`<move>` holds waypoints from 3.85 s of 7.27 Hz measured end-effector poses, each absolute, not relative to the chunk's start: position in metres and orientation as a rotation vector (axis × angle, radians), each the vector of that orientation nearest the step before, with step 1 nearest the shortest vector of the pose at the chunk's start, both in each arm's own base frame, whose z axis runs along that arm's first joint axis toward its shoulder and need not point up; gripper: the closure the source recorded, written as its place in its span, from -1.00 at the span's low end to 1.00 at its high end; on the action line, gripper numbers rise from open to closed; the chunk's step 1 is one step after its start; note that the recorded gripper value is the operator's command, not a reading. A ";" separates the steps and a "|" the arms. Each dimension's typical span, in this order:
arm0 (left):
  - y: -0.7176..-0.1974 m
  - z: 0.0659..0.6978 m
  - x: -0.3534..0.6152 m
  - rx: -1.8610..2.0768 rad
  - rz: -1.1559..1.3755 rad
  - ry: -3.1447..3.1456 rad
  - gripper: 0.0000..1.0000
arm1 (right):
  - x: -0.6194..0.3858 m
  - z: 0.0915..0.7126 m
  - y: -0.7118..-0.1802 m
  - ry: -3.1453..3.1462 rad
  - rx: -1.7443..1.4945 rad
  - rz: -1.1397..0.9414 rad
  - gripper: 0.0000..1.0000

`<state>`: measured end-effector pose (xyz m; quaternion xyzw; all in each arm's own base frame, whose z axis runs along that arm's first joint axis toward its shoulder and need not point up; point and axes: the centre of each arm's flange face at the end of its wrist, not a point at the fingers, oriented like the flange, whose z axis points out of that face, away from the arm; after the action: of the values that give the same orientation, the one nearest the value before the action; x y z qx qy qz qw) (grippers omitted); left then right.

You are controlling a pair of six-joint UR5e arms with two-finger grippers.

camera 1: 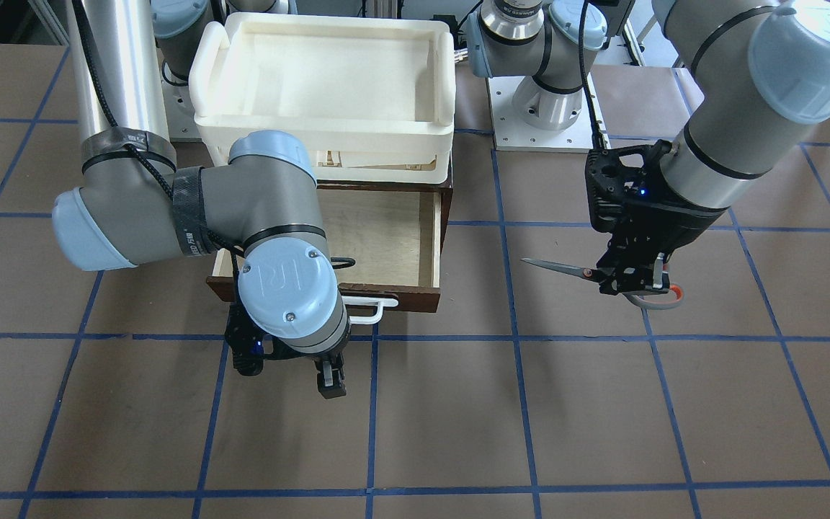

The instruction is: Place scissors in drawer with both arms

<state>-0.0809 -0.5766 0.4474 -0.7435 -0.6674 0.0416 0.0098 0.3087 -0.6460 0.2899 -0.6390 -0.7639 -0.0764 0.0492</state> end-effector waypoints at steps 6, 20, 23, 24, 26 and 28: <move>-0.577 0.447 -0.081 -2.320 0.130 -2.084 1.00 | 0.304 0.285 -0.655 -2.338 -1.937 -0.233 -1.00; -0.497 0.430 -0.323 -2.262 0.071 -2.109 1.00 | 0.180 0.499 -0.573 -3.046 -0.652 0.106 -1.00; -0.508 0.400 -0.348 -2.270 0.084 -2.100 1.00 | 0.158 0.533 -0.555 -3.107 -0.333 0.186 -1.00; -0.509 0.389 -0.357 -2.269 0.073 -2.097 1.00 | 0.150 0.539 -0.552 -3.117 -0.221 0.197 -1.00; -0.504 0.374 -0.378 -2.242 0.060 -2.118 1.00 | 0.144 0.545 -0.544 -3.122 -0.138 0.166 -1.00; -0.498 0.360 -0.397 -2.220 0.049 -2.139 1.00 | 0.144 0.550 -0.537 -3.126 -0.123 0.162 -1.00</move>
<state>-0.3970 -0.4982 0.3600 -0.7197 -0.6935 0.0160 0.0289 0.1436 -0.5374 0.5505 -0.0394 -0.9979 0.0518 0.0044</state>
